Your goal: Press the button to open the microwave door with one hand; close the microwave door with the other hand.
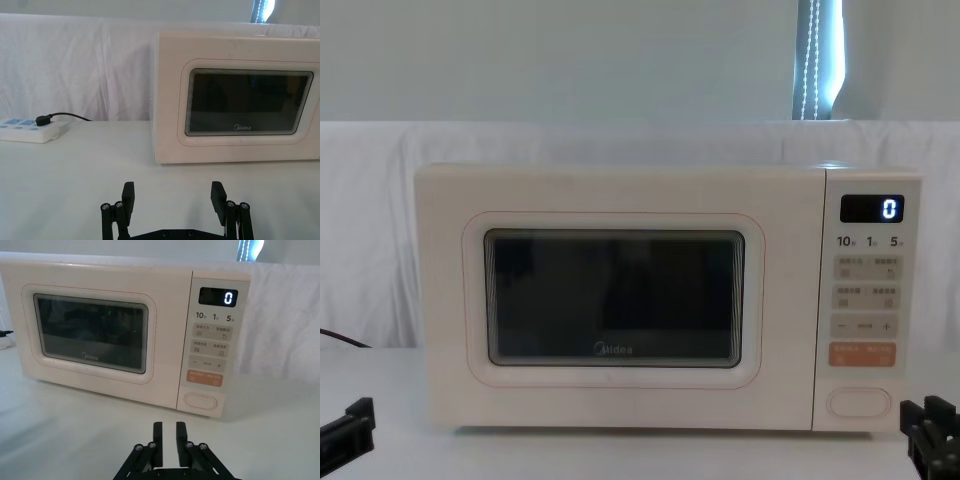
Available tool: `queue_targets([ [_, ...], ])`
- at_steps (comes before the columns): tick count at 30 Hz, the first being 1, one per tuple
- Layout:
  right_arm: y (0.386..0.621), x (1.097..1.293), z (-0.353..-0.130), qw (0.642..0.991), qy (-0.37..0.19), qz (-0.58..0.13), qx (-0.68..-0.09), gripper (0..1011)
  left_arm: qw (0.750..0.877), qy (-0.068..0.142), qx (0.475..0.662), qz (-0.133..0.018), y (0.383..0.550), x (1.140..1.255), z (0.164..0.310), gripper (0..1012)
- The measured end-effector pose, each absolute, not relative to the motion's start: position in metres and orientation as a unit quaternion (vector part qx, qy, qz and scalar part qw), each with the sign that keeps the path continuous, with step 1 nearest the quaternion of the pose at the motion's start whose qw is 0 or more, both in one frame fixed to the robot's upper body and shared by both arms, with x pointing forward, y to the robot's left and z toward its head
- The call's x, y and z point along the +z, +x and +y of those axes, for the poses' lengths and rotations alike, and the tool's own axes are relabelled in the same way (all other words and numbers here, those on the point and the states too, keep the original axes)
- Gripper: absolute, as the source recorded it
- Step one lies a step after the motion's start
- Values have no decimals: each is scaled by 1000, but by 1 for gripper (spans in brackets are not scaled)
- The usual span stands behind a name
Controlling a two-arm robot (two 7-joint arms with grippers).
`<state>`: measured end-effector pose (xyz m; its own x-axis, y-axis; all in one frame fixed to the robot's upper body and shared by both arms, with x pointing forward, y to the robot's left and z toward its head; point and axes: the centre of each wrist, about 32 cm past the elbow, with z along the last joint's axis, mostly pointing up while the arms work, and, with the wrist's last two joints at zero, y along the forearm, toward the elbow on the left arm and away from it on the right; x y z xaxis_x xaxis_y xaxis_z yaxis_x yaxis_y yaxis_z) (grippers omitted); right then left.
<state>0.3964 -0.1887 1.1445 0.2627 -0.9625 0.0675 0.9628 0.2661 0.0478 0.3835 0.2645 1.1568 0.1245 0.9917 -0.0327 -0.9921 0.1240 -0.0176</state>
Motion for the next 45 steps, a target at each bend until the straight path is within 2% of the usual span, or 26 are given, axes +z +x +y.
queue_targets([
  [3, 396, 1145, -189, 795, -1, -41, -606, 136, 750, -17, 662, 6, 384, 1157, 265, 1001],
  [7, 396, 1144, -189, 795, -1, -41, -606, 1, 750, -17, 662, 6, 384, 1157, 265, 1001],
  [29, 400, 1147, -187, 796, -2, -49, -603, 0, 750, -17, 662, 6, 384, 1157, 265, 1001],
  [45, 431, 1148, -182, 800, -17, -48, -598, 0, 750, -17, 662, 6, 384, 1157, 265, 1001],
])
